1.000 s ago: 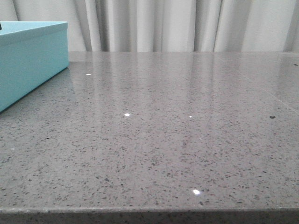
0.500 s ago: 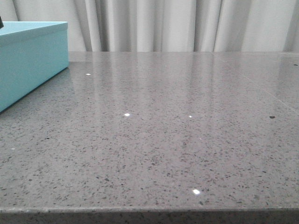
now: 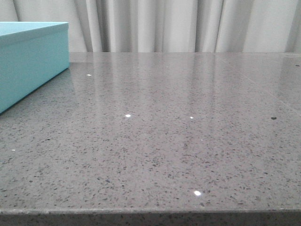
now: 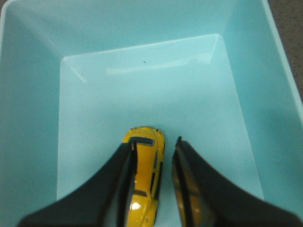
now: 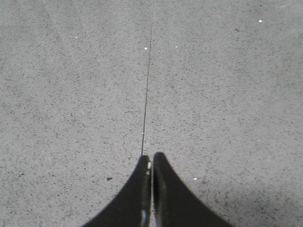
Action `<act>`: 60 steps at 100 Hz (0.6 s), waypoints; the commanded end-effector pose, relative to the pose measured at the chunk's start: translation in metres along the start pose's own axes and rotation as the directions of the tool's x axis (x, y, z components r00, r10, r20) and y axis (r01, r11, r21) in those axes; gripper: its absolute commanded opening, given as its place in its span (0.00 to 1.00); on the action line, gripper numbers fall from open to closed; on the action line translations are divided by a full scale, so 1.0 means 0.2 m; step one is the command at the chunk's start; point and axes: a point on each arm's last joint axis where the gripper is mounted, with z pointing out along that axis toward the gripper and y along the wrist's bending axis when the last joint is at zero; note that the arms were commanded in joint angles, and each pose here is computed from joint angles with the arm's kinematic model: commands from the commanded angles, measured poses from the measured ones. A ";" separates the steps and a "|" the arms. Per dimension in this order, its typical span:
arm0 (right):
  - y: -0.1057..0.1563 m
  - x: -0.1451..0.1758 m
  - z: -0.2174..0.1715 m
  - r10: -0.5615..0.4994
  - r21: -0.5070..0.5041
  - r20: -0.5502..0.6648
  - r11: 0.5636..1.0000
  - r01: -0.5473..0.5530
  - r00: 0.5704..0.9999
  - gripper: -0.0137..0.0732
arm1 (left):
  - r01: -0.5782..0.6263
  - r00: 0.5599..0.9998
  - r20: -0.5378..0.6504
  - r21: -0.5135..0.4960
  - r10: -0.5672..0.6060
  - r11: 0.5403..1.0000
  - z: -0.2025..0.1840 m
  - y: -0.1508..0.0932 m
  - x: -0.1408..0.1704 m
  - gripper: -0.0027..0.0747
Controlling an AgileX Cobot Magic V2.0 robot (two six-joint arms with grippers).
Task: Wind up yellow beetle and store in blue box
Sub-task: 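Lower the beetle into the blue box and open the left gripper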
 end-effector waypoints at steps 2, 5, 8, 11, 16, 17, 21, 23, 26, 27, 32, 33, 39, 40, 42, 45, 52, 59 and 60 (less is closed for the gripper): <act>-0.01 -0.03 -0.06 -0.046 -0.007 0.134 0.999 0.047 0.990 0.07 | 0.022 0.986 0.166 -0.005 -0.021 1.000 -0.17 -0.01 0.01 0.11; -0.02 -0.01 -0.07 -0.049 -0.007 0.150 0.999 0.051 0.987 0.08 | 0.028 0.983 0.182 0.000 -0.028 1.000 -0.19 -0.01 0.04 0.08; -0.03 0.01 -0.08 -0.053 -0.006 0.158 0.998 0.055 0.986 0.08 | 0.031 0.980 0.196 0.001 -0.031 1.000 -0.22 -0.02 0.07 0.04; -0.03 0.02 -0.09 -0.058 -0.004 0.171 0.998 0.060 0.984 0.08 | 0.033 0.978 0.208 0.001 -0.033 0.999 -0.24 -0.02 0.11 0.02; -0.04 0.04 -0.11 -0.063 -0.005 0.194 0.998 0.065 0.979 0.08 | 0.038 0.972 0.231 0.003 -0.038 0.999 -0.27 -0.03 0.16 0.01; -0.05 0.05 -0.11 -0.062 -0.008 0.201 0.998 0.065 0.978 0.08 | 0.038 0.972 0.234 0.003 -0.038 0.999 -0.28 -0.03 0.17 0.01; -0.05 0.06 -0.12 -0.063 -0.013 0.220 0.998 0.068 0.974 0.08 | 0.042 0.968 0.248 0.004 -0.042 0.999 -0.30 -0.04 0.21 0.01; -0.05 0.07 -0.12 -0.064 -0.015 0.227 0.997 0.069 0.972 0.08 | 0.044 0.966 0.255 0.005 -0.043 0.999 -0.31 -0.04 0.24 0.01; -0.06 0.08 -0.13 -0.064 -0.022 0.244 0.997 0.072 0.968 0.08 | 0.049 0.963 0.265 0.010 -0.050 0.999 -0.32 -0.05 0.27 0.01; -0.06 0.09 -0.13 -0.064 -0.023 0.247 0.997 0.072 0.967 0.08 | 0.052 0.962 0.267 0.013 -0.053 0.999 -0.33 -0.05 0.27 0.01; -0.06 0.11 -0.13 -0.063 -0.033 0.268 0.997 0.075 0.961 0.08 | 0.065 0.955 0.288 0.024 -0.069 0.998 -0.35 -0.06 0.34 0.01; -0.06 0.11 -0.13 -0.063 -0.035 0.274 0.997 0.076 0.960 0.08 | 0.067 0.953 0.295 0.024 -0.071 0.997 -0.35 -0.06 0.35 0.01; -0.07 0.15 -0.13 -0.064 -0.044 0.294 0.996 0.081 0.954 0.08 | 0.076 0.945 0.316 0.029 -0.082 0.997 -0.37 -0.07 0.42 0.01; -0.07 0.15 -0.13 -0.064 -0.047 0.300 0.995 0.082 0.952 0.08 | 0.077 0.943 0.321 0.029 -0.082 0.997 -0.37 -0.07 0.43 0.01; -0.07 0.16 -0.13 -0.065 -0.052 0.307 0.995 0.084 0.950 0.08 | 0.079 0.941 0.329 0.029 -0.084 0.996 -0.38 -0.07 0.46 0.01; -0.07 0.18 -0.12 -0.065 -0.056 0.313 0.995 0.087 0.948 0.08 | 0.081 0.937 0.339 0.029 -0.086 0.996 -0.39 -0.08 0.49 0.01; -0.07 0.22 -0.11 -0.066 -0.068 0.332 0.993 0.094 0.941 0.08 | 0.088 0.929 0.359 0.031 -0.093 0.996 -0.40 -0.09 0.58 0.01; -0.08 0.26 -0.10 -0.067 -0.077 0.345 0.992 0.099 0.936 0.08 | 0.089 0.919 0.382 0.028 -0.093 0.996 -0.41 -0.10 0.66 0.01; -0.08 0.26 -0.09 -0.067 -0.077 0.346 0.992 0.099 0.936 0.08 | 0.089 0.918 0.386 0.027 -0.093 0.996 -0.42 -0.10 0.68 0.01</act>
